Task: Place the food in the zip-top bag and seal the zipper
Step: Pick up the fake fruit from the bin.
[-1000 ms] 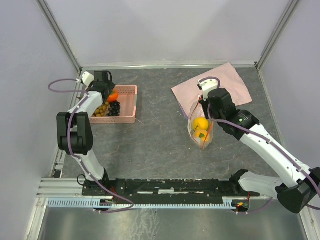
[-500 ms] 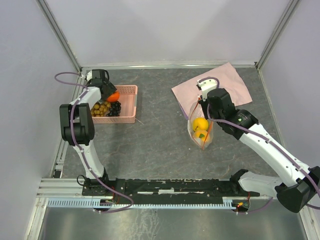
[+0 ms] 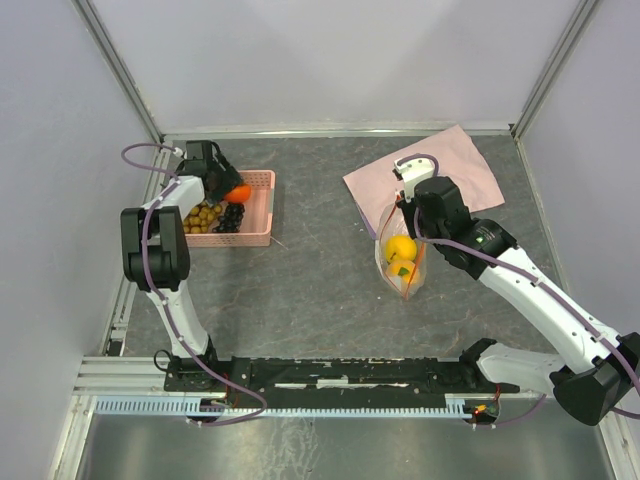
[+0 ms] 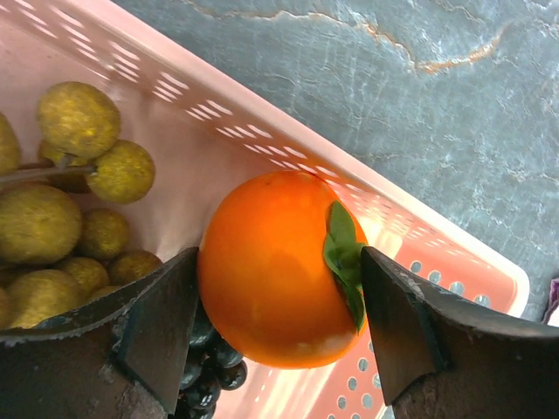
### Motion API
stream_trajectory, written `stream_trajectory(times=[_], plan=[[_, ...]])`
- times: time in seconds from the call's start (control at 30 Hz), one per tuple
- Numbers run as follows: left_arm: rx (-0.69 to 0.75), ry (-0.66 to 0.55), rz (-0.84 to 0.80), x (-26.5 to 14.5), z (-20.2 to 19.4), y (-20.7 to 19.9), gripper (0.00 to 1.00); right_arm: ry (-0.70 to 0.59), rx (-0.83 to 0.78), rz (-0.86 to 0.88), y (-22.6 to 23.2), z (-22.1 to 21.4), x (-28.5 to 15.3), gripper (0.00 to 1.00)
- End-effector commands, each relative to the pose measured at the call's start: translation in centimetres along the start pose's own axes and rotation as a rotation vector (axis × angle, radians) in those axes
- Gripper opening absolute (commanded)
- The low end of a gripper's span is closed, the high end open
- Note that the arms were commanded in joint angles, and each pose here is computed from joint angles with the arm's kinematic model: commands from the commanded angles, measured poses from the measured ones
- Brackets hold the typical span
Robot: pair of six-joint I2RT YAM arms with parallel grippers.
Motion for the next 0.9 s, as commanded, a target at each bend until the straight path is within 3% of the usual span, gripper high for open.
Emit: stream_trajectory(times=[0.0,0.27,0.43,0.87], plan=[[0.047,-0.033,-0.119,-1.3,0.7,-2.7,0.80,-0.069,0.022,-0.008,-0.4,2.1,-0.4,0.02],[0.013,-0.032,-0.086,0.2,0.2,-2.2,0.80,-0.073,0.023,-0.009,-0.4,2.1,-0.5,0.02],[0.002,-0.034,-0.100,0.4,0.3,-2.6,0.74,-0.076,0.025,-0.009,-0.5,2.1,-0.7,0.02],[0.010,0.077,-0.062,1.3,-3.0,-2.3,0.75,-0.080,0.027,-0.006,-0.5,2.3,-0.7,0.02]])
Point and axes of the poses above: each gripper's point midway between its finger pads, its own x axis out along the fingers, its own y axis along the line the jaws close on, z = x × y, the point moved 2 cm from there along -x, back along the fingers, and after that the axes turned 8 degrees about -x, right-handed, at the moved point
